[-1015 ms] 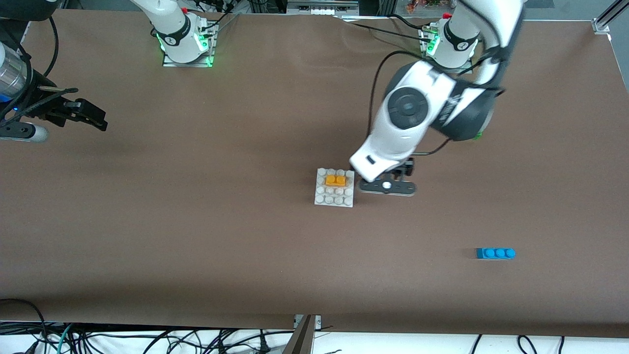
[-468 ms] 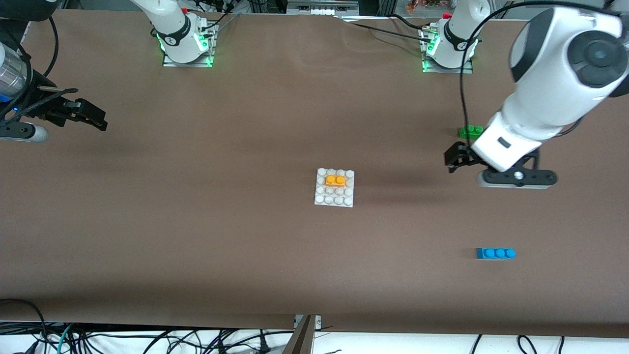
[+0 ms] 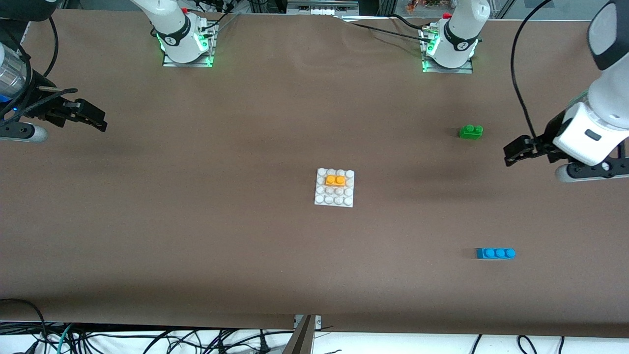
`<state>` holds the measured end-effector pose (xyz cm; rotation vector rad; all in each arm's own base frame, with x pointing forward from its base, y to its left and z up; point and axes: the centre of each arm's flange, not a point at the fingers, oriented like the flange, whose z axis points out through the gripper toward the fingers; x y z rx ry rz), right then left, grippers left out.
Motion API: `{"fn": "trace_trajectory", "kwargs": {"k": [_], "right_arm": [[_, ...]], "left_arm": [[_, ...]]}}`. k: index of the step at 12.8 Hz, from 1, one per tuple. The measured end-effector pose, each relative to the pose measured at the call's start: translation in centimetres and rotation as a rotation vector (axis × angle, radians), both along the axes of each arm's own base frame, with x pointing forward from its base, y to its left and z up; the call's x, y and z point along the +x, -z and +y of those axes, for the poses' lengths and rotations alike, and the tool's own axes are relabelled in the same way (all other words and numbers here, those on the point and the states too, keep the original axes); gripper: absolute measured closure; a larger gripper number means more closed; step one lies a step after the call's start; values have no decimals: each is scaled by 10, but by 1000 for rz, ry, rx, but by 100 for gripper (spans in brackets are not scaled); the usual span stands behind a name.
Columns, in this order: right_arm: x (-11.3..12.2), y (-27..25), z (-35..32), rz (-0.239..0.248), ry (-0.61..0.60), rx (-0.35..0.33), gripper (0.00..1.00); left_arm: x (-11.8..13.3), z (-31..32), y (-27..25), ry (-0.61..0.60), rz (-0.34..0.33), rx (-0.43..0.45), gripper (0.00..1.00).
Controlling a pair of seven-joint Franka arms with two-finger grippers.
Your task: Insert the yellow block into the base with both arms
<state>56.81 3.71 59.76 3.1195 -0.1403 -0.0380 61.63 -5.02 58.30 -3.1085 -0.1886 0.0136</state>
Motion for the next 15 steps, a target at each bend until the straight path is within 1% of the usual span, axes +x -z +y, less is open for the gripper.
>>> {"fn": "trace_trajectory", "kwargs": {"k": [2, 5, 8, 10, 15], "right_arm": [[3, 1, 0, -15, 0, 1, 1], [7, 3, -1, -26, 2, 2, 1], [7, 6, -1, -11, 3, 0, 1], [6, 8, -1, -3, 3, 0, 1], [7, 1, -1, -21, 3, 1, 1]], "left_arm": [[-1, 13, 3, -21, 16, -2, 0], [0, 39, 8, -70, 32, -71, 0], [-1, 48, 11, -10, 38, -80, 0], [-1, 48, 12, -2, 40, -81, 0], [0, 48, 16, 9, 50, -81, 0]]}}
